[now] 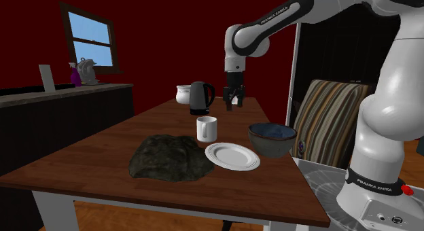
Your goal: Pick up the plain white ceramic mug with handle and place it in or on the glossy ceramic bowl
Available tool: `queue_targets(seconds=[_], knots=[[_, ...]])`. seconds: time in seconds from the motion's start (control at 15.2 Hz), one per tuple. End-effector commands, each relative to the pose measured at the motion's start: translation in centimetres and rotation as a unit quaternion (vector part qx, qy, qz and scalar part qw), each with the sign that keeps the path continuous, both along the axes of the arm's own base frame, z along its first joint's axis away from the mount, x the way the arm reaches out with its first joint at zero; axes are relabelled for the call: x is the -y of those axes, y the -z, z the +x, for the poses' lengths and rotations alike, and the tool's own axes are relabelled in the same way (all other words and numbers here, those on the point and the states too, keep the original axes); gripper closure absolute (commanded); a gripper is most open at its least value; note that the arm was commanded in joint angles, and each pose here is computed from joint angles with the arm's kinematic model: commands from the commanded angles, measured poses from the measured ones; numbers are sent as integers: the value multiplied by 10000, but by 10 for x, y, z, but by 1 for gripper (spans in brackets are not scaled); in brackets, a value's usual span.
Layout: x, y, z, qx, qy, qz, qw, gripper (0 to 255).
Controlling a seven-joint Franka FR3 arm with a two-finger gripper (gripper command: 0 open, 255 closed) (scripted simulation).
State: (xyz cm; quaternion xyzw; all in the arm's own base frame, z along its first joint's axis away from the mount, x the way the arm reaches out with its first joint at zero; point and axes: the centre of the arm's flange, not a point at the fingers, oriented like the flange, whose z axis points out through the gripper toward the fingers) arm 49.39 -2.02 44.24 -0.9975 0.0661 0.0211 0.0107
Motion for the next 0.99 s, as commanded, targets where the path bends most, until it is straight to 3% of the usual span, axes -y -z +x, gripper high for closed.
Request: queue_targets(seconds=[0.0,0.53,0.92], knots=[[4,11,22,62,2,-20,10000,0],[16,53,111,288,16,-89,9995,0],[16,82,116,299,16,-93,9995,0]])
